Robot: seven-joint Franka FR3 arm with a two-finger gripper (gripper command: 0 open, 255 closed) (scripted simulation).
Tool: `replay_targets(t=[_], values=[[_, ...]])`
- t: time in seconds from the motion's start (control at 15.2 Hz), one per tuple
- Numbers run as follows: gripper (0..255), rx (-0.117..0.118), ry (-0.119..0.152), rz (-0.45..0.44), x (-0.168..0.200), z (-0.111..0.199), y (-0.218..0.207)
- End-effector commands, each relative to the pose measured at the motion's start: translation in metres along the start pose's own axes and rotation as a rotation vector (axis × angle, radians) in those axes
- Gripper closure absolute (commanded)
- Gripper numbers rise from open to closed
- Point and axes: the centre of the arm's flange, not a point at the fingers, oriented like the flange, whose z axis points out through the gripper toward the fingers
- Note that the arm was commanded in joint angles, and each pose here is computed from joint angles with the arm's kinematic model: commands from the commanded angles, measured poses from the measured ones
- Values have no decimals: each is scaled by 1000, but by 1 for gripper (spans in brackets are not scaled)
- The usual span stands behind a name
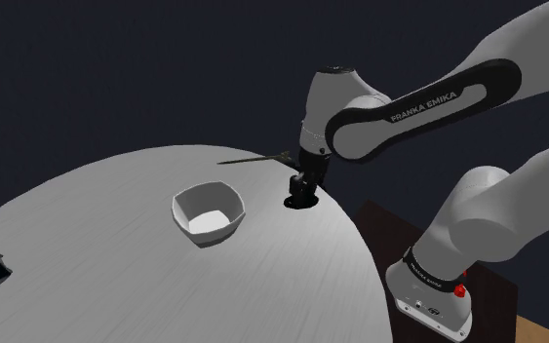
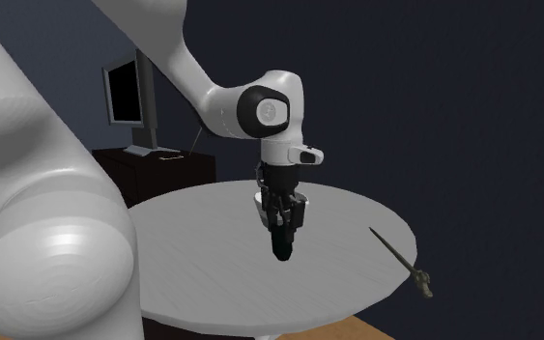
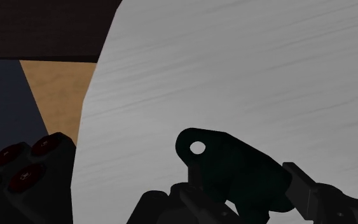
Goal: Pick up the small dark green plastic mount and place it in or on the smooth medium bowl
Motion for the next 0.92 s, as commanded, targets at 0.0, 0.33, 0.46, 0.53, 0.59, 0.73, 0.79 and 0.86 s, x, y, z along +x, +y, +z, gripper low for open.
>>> replay_targets(t=[0.0,0.33,0.46,0.53,0.59,0.73,0.79,0.86], values=[[255,0,-1,0,1,-11,0],[255,0,-1,0,0,-37,0],[255,0,-1,0,0,-48,0],[255,0,-1,0,0,-53,0],[255,0,-1,0,0,-58,0],[255,0,-1,0,0,-69,0],[255,0,-1,0,0,-74,0],[255,0,-1,0,0,-79,0]])
